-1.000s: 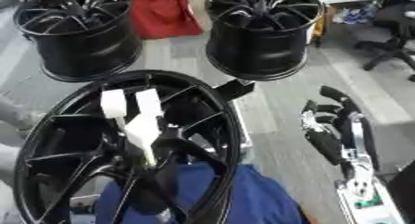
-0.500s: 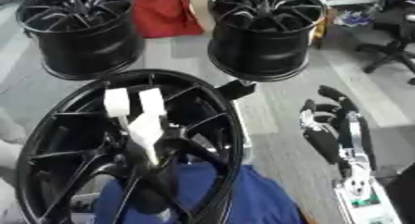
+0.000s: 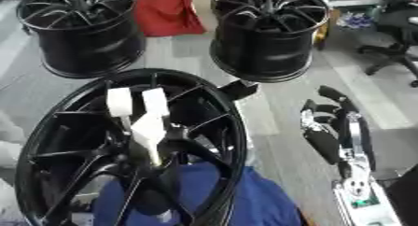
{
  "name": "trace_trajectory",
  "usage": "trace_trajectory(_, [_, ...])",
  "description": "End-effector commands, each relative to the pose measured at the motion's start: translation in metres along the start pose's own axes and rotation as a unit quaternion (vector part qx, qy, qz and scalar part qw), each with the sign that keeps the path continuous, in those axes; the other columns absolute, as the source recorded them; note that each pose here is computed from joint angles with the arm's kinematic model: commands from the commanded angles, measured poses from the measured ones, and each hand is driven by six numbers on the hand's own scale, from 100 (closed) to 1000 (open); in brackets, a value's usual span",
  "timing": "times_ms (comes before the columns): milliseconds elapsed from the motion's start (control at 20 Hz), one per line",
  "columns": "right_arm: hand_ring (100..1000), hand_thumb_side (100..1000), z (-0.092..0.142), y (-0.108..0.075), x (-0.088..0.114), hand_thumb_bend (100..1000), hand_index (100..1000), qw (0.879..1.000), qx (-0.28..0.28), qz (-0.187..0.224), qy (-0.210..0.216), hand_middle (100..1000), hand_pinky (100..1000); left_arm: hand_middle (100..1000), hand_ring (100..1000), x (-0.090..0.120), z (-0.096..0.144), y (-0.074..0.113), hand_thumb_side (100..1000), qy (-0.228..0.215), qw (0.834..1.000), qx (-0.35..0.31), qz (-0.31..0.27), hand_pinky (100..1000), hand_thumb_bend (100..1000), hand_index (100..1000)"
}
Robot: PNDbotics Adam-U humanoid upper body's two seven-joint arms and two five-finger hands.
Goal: Pull the pin out of the wheel hub.
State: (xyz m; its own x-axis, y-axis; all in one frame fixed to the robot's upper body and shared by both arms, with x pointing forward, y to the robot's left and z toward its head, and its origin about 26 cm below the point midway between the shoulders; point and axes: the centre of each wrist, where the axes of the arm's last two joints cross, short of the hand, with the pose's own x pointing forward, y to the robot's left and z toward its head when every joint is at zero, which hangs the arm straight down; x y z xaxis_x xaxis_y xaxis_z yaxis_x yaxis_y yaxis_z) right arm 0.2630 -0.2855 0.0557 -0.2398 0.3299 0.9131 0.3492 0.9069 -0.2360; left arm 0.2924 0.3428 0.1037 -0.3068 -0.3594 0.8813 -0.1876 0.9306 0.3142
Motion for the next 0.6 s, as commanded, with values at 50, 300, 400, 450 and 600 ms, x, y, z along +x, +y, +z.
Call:
trace_trajectory(50, [682,273,-0.003,-0.003,0.004,123,822,1.000,-0.006,0.000,-0.010,792,584,691,617,0.012,-0.002,-0.005,675,-0.013,1.000,0.010,0.017,564,100,844])
trace_trajectory(300, [682,273,-0.004,-0.003,0.005,124,822,1.000,-0.004,0.001,-0.010,792,584,684,611,0.013,-0.003,-0.014,668,-0.010,0.999,0.011,0.035,561,100,841])
trace_trajectory(400, [682,273,-0.004,-0.003,0.005,123,822,1.000,-0.005,0.001,-0.010,792,584,685,612,0.013,-0.004,-0.017,669,-0.010,0.999,0.008,0.038,562,100,841])
trace_trajectory(450, [682,274,-0.003,-0.003,0.005,123,822,1.000,-0.004,0.001,-0.010,792,585,685,611,0.013,-0.004,-0.018,668,-0.010,0.999,0.008,0.039,562,100,840])
trace_trajectory(600, [682,274,-0.004,-0.003,0.006,123,822,1.000,-0.003,0.001,-0.012,792,585,687,613,0.014,-0.005,-0.020,667,-0.011,0.999,0.005,0.041,563,100,841])
